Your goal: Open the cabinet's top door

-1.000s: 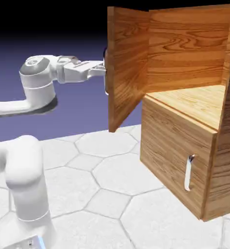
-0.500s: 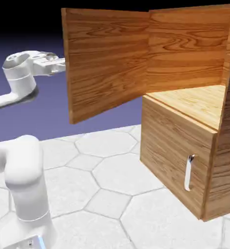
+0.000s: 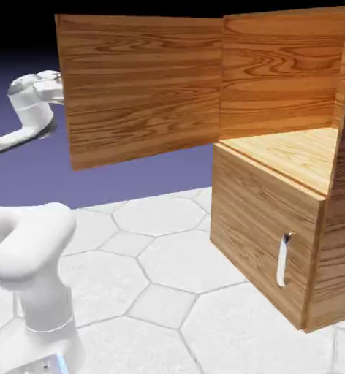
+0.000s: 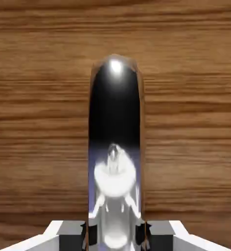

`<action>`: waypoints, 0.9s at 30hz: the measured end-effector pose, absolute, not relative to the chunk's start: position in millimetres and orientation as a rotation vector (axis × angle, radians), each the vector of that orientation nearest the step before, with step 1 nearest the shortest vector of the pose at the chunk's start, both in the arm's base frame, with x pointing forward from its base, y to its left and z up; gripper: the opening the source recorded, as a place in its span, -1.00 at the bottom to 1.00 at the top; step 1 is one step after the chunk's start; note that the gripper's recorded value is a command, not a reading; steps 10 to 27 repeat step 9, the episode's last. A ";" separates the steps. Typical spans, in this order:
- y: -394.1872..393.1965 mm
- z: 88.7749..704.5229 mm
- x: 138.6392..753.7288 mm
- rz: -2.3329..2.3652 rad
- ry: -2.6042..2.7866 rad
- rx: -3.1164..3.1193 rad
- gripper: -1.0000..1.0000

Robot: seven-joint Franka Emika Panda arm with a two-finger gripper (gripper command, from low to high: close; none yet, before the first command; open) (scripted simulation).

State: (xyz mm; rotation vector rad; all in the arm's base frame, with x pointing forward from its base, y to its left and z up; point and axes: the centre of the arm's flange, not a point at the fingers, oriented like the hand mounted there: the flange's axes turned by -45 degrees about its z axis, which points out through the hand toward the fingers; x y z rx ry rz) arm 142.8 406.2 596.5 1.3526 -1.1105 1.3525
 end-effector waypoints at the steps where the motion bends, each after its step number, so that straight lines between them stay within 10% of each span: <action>1: 413.8 596.5 143.8 1.341 -1.119 1.341 -1.00; 27: 467.5 596.5 154.6 1.256 -1.179 1.256 -1.00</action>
